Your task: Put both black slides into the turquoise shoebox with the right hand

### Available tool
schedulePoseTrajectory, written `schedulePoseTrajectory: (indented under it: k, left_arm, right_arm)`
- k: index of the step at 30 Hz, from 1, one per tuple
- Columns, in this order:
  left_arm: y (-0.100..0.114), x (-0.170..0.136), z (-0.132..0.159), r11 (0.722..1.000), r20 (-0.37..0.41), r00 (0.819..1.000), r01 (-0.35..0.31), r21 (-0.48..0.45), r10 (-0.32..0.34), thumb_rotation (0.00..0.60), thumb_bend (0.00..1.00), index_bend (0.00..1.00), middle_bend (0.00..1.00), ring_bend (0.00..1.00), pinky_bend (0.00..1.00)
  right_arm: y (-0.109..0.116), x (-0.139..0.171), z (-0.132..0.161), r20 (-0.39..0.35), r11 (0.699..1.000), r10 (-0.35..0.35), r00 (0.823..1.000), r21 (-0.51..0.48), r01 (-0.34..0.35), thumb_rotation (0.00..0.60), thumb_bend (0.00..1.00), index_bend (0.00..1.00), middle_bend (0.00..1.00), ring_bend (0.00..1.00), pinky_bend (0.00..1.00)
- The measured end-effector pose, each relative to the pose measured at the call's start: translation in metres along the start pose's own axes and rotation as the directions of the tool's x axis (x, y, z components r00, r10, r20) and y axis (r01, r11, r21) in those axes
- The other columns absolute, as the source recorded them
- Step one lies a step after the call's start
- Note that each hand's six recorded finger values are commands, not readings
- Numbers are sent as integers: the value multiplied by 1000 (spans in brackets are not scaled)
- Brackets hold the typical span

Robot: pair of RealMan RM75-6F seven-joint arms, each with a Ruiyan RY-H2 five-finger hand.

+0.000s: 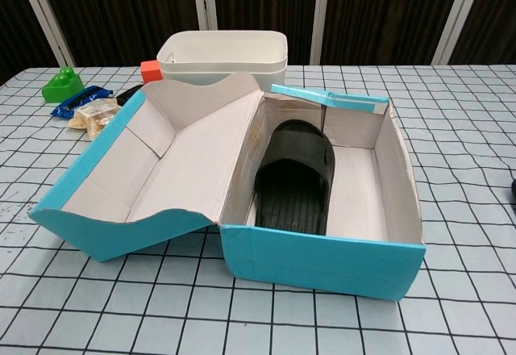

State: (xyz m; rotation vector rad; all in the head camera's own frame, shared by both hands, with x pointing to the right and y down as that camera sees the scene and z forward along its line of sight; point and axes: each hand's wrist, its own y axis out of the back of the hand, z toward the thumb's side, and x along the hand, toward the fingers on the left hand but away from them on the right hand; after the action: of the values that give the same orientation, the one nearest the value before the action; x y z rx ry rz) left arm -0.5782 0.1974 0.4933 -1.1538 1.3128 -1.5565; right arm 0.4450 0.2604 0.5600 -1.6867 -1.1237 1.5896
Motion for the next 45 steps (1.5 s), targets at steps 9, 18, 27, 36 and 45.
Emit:
schedulePoseTrajectory:
  k: [9, 18, 27, 36, 45]
  left_arm:
    - [-4, 0, 4, 1000, 8, 1000, 11, 9, -11, 600, 363, 20, 0, 0, 0]
    - [-5, -1, 5, 1000, 14, 1000, 15, 12, -15, 600, 363, 20, 0, 0, 0]
    - [-5, -1, 5, 1000, 14, 1000, 14, 14, -14, 600, 363, 20, 0, 0, 0]
    - [-6, -2, 6, 1000, 15, 1000, 15, 18, -16, 600, 363, 20, 0, 0, 0]
    - [-7, -3, 8, 1000, 21, 1000, 20, 21, -20, 600, 363, 20, 0, 0, 0]
  right_arm:
    - [-30, 27, -6, -14, 1000, 6, 1000, -21, -7, 600, 193, 213, 210, 153, 259]
    - [-53, 39, 1, -43, 1000, 22, 999, 2, -22, 600, 193, 213, 203, 147, 257]
    - [-70, 37, -2, -45, 999, 44, 998, 27, -42, 600, 193, 213, 198, 141, 253]
    - [-84, 38, -5, -46, 995, 80, 996, 56, -78, 600, 193, 213, 194, 136, 253]
    - [-90, 35, -3, -62, 994, 87, 994, 66, -83, 600, 193, 213, 193, 136, 253]
